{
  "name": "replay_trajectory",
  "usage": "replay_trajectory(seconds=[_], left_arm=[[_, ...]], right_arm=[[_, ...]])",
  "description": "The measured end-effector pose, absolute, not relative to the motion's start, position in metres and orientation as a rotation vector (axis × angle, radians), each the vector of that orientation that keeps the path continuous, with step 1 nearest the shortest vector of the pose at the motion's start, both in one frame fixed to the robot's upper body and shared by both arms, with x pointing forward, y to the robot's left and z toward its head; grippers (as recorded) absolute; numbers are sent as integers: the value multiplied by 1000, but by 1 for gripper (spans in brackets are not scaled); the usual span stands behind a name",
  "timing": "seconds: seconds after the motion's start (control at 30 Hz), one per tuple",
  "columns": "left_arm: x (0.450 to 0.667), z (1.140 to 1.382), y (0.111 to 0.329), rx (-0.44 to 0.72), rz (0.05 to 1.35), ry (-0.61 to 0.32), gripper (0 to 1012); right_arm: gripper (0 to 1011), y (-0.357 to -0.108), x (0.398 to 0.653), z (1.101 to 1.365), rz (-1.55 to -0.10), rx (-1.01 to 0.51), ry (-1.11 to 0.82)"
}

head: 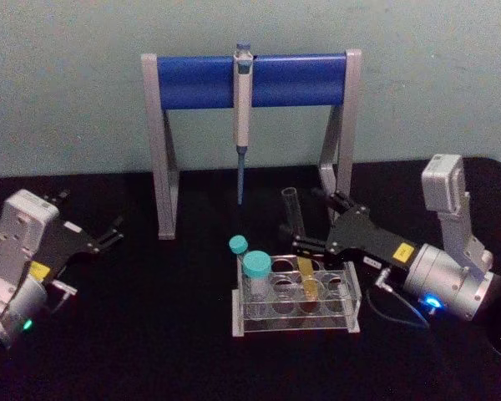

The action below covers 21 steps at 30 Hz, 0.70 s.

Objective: Pick up the test tube from the test tube rack, shake it, then place it back into the test tube rack.

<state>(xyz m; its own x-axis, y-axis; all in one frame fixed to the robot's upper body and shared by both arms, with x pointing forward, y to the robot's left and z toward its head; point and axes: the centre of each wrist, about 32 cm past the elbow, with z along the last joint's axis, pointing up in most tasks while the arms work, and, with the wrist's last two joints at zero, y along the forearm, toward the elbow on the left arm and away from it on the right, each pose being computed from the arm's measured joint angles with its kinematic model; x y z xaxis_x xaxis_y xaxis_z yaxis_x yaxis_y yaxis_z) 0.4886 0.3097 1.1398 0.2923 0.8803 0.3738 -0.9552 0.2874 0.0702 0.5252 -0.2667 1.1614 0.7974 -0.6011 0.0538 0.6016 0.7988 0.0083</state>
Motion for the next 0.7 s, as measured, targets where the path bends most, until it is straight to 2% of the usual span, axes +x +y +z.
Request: replay_trajectory(seconds=[0.13,0.37,0.7], left_arm=[[489,1140,310,304,1248,-285,1001],[489,1140,310,304,1248,-285,1001],[489,1140,310,304,1248,-285,1001]], right_arm=[[1000,-266,521,1166,-669,19,-85],[1000,-266,504,1178,-822,77,-158],[1000,-262,489,1181,-1102,-11,-177]])
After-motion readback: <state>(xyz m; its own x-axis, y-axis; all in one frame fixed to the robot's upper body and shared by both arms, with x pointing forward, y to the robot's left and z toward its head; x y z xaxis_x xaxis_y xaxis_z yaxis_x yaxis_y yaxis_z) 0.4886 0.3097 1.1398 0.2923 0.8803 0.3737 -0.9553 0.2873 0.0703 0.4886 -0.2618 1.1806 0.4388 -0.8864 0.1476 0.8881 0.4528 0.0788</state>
